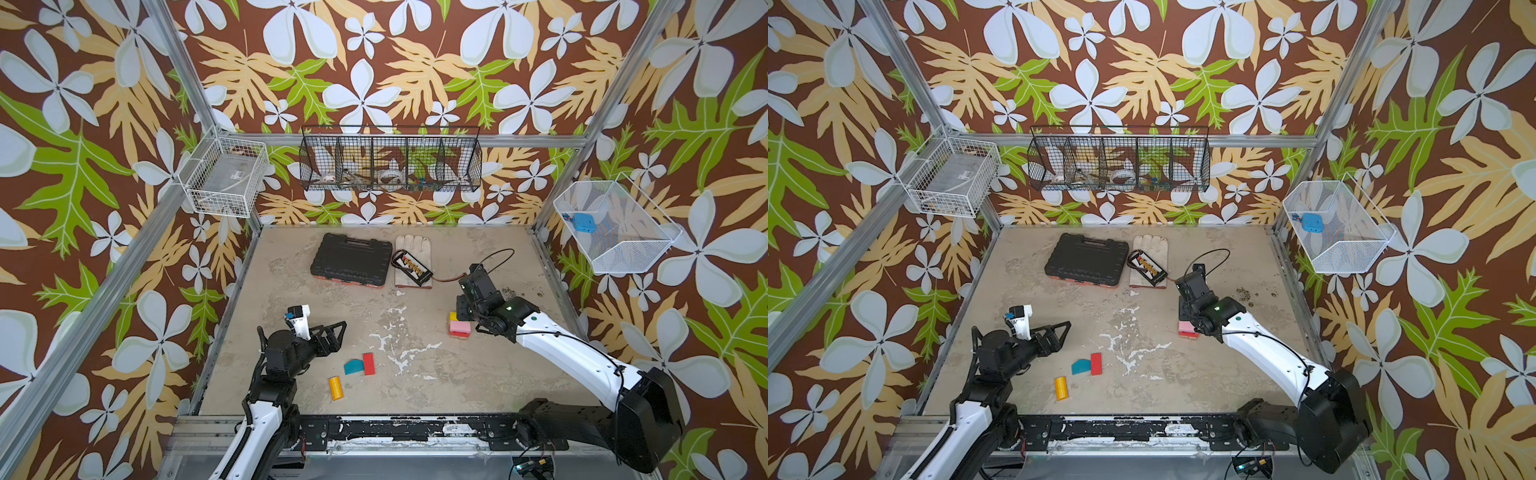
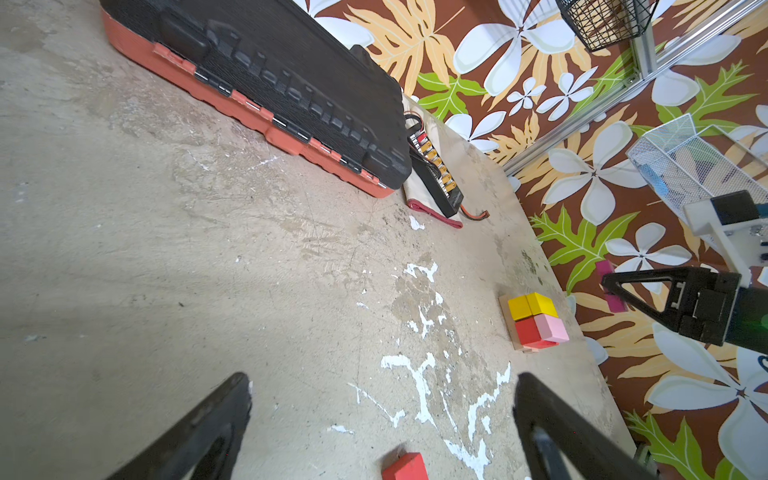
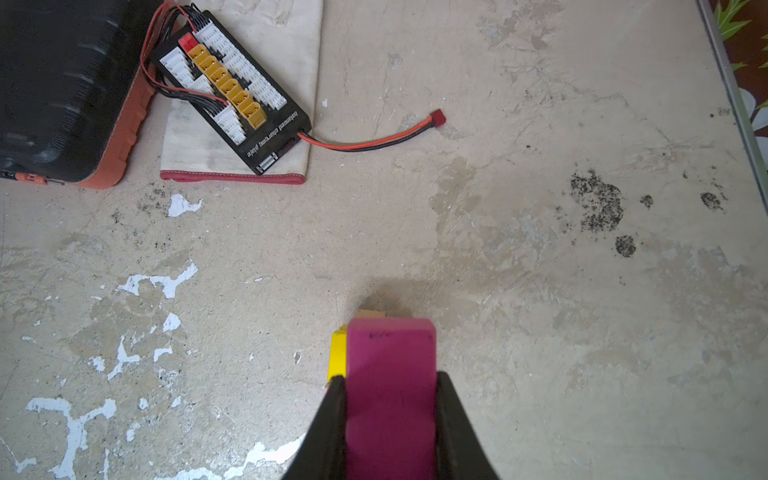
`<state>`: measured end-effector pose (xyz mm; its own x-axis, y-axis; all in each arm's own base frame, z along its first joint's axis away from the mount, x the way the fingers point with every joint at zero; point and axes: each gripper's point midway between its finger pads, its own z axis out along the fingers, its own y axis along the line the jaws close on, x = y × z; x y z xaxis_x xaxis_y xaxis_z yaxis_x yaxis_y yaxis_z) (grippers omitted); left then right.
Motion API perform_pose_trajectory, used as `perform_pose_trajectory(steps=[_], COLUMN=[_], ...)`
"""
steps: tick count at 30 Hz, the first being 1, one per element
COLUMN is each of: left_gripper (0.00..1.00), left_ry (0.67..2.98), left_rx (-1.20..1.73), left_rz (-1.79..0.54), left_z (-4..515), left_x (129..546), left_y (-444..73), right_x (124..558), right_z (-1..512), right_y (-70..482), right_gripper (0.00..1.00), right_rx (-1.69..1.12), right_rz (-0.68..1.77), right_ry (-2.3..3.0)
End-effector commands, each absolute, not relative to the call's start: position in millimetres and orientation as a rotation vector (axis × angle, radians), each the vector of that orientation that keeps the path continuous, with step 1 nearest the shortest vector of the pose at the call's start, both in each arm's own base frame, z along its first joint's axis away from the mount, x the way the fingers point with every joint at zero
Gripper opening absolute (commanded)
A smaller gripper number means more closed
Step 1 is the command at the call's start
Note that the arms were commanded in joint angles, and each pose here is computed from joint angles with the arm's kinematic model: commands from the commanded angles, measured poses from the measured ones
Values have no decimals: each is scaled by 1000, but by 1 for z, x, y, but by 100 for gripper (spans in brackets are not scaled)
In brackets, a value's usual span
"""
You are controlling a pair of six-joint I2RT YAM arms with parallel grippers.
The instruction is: Build the wood block tower
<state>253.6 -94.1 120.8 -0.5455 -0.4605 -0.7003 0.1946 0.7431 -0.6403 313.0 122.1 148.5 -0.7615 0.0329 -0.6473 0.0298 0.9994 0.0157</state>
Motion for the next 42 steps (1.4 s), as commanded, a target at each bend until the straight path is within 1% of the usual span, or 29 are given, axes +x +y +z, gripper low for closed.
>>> perform_pose_trajectory(steps=[1,18,23,25,27,42], left_gripper=[100,100,100,100,100,100], left_ry=[1952,1944,1943,1945,1945,1951], left_rx=[-190,-188,-190,-192,-193,-195], left_rz=[-866,-868,-865,-864,-862,-859], left_z=[126,128,128,128,128,126], left_x=[255,254,255,255,255,256], left_y=[-95,-95,-95,-95,-94,-94], right_x=[316,318,311,303,301,299], right_z=[149,133,124,118,115,99], right_y=[128,128,120,124,124,120], right_gripper=[9,10,9,9,12,12], right_rx=[32,13,40,26,27,38], right_rz=[40,-7,-42,5,20,-22], right_ry=[2428,2476,2498,2518,2512,2552])
